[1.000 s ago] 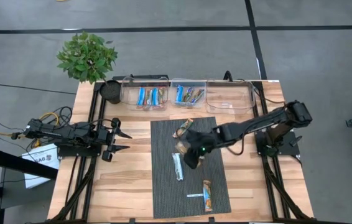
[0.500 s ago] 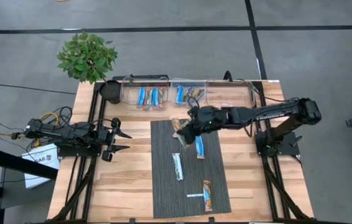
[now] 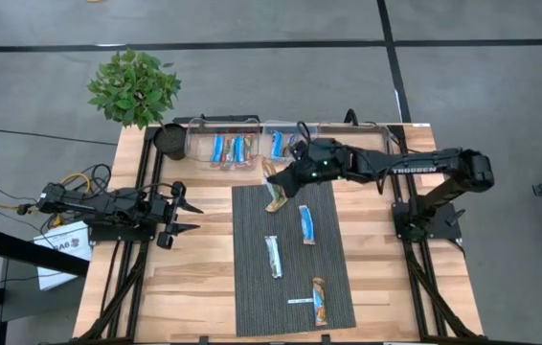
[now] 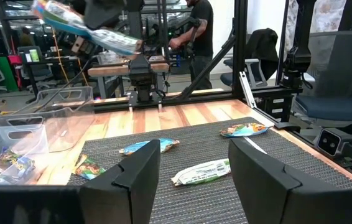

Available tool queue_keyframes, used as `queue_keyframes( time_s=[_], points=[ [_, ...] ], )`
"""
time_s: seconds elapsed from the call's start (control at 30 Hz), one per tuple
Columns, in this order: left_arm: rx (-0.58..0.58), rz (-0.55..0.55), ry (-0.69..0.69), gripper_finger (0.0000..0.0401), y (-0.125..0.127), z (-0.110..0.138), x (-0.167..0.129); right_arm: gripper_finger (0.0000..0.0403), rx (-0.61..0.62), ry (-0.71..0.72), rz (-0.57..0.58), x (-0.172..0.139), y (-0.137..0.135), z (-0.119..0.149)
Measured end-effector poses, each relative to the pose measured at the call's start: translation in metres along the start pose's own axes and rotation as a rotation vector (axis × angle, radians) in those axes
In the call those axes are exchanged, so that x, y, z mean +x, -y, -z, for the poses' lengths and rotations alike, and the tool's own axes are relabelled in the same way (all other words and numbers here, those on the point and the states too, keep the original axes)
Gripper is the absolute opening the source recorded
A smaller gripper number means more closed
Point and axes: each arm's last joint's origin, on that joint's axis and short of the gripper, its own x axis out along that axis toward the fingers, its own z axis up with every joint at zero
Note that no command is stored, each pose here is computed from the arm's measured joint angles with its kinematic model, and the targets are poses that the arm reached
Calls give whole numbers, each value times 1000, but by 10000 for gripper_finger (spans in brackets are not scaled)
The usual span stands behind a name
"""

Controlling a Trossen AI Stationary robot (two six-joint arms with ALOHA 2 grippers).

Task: Pick and place Granola Bars by type
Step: Put the orange granola bar into the right transparent bin

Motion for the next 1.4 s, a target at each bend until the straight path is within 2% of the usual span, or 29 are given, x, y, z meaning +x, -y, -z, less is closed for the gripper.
queue_keyframes(
  time_s=[0.23, 0.33, 0.73, 1.1, 1.4],
  points=[
    [0, 0, 0, 184, 0, 0, 0, 54, -36, -16, 88, -12, 17, -11],
    [0, 0, 0, 184, 0, 0, 0, 54, -60, 2, 183, -25, 25, -17],
    [0, 0, 0, 184, 0, 0, 0, 54, -5, 89, 529, -84, 51, -34],
    [0, 0, 0, 184, 0, 0, 0, 54, 3, 100, 831, -136, 60, -26],
    [0, 0, 0, 184, 0, 0, 0, 54, 13, 68, 905, -154, 62, -20]
  ],
)
